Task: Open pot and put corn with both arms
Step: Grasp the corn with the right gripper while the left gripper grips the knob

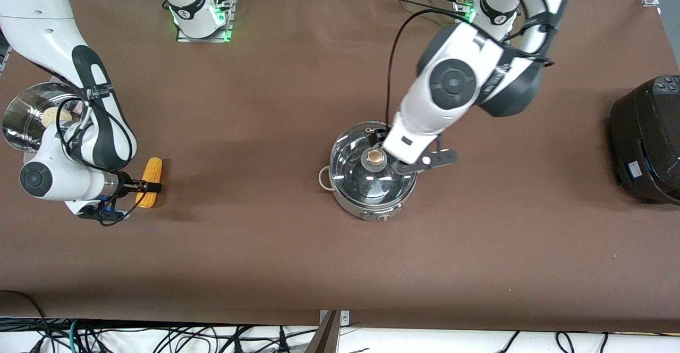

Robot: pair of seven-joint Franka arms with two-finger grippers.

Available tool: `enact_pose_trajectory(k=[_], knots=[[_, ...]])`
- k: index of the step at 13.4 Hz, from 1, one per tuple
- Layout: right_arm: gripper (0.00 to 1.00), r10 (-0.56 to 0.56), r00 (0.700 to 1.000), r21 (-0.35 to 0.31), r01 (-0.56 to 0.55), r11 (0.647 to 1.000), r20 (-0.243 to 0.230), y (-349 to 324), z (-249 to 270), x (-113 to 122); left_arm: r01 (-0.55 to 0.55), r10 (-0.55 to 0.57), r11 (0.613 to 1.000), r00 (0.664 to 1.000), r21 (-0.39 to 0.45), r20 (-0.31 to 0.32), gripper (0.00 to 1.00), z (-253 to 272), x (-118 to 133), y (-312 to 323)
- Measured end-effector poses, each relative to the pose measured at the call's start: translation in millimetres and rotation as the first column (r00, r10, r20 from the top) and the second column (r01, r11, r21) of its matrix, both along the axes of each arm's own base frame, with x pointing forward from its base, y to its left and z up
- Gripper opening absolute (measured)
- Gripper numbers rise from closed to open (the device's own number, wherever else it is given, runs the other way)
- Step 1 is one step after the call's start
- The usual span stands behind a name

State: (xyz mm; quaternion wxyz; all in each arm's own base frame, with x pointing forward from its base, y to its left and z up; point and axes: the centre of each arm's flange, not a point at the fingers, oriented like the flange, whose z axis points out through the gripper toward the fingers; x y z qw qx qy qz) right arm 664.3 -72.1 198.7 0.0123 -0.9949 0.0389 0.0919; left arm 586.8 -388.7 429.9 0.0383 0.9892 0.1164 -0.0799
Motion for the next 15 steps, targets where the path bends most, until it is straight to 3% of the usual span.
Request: enact_pose_trajectory(k=[2,7,15], knots=[[1.00,0.002,1.000,0.002,-0.002,1.000,-0.003,-3.4,-5.1,-1.7,0.007,-0.006,1.000,1.000,-0.018,0.028,1.00,-13.5,-0.7,-17.3],[0.47,0.006,1.000,0.004,-0.006,1.000,-0.006,-2.6,-7.4,-2.6,-0.012,0.013,0.999,0.998,-0.030,0.059,1.00,-41.7,10.6,-16.4],[0.45,0.021,1.000,0.013,-0.021,1.000,0.010,6.9,1.9,2.0,0.000,0.000,1.000,0.998,-0.011,0.067,1.00,-75.7,4.6,-16.8]])
